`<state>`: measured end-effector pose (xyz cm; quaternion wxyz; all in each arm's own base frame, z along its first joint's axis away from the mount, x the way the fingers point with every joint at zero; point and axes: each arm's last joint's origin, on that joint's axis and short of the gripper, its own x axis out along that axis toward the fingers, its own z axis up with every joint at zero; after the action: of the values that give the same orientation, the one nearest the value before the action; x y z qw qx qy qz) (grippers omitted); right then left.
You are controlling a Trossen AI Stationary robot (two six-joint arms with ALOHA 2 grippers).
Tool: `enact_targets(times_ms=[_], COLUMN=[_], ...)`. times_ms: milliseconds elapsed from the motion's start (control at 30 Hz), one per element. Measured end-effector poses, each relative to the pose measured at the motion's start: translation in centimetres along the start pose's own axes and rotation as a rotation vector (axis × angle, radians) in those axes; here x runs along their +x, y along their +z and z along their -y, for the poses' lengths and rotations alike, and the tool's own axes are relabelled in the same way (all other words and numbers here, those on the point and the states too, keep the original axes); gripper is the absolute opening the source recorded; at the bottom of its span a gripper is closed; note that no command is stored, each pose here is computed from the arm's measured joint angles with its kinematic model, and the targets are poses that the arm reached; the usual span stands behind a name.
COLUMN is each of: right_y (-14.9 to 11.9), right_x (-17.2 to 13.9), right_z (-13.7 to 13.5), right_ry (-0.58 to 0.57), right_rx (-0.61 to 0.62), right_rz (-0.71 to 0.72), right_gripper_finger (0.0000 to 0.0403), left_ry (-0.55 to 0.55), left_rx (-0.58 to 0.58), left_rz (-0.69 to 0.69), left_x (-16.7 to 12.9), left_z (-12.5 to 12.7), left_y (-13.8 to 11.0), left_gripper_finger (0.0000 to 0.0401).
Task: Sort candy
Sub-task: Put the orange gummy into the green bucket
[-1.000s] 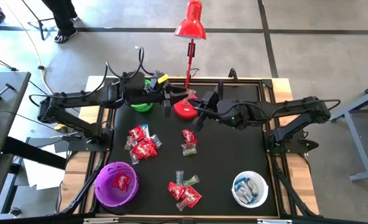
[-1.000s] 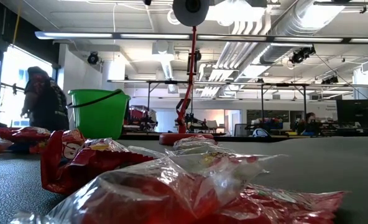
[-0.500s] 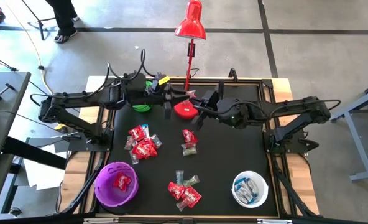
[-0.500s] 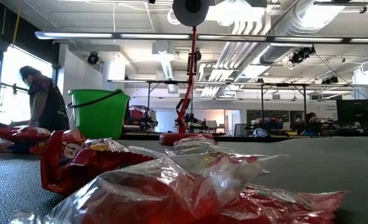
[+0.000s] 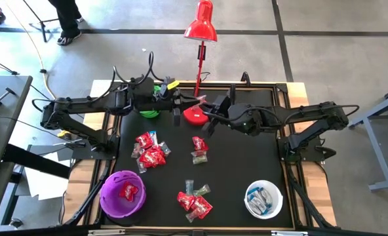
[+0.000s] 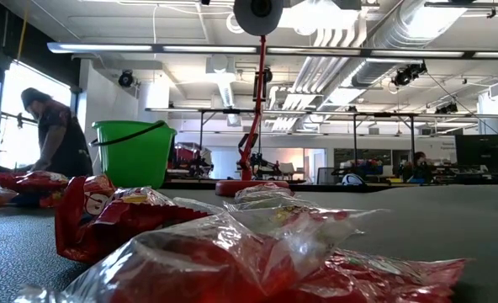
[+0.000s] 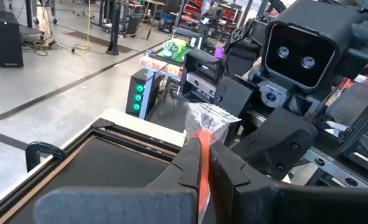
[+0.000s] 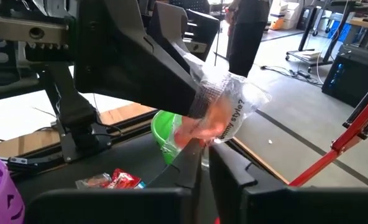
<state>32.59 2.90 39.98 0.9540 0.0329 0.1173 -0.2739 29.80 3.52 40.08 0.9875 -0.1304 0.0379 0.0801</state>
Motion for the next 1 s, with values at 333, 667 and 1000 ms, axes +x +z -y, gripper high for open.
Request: enact_targets(times_ms=[333,667,1000], right_y=[-0.9,-1.5,-2.6], right_x=[-0.1,-0.3,0.3], right_z=[0.1,0.2,1.9], right_ry=[-0.012,-0.022,-0.133], right_rx=[-0.057,-0.048,0.111], right_rz=[-0.077,-0.131,-0.234], right_gripper_finger=[0.0143,0.0181,0.0181], left_ry=[0.037,0.139,0.511], left_rx=[0.004,0.03,0.068], left_rz=[-0.054,-0.144,-0.305], left_x=[-0.1,-2.9,-10.1], left_z=[-0.4,-1.5,-3.8], left_y=[-0.4,-0.1,0.0], left_gripper_finger=[0.0,0.0,0.0])
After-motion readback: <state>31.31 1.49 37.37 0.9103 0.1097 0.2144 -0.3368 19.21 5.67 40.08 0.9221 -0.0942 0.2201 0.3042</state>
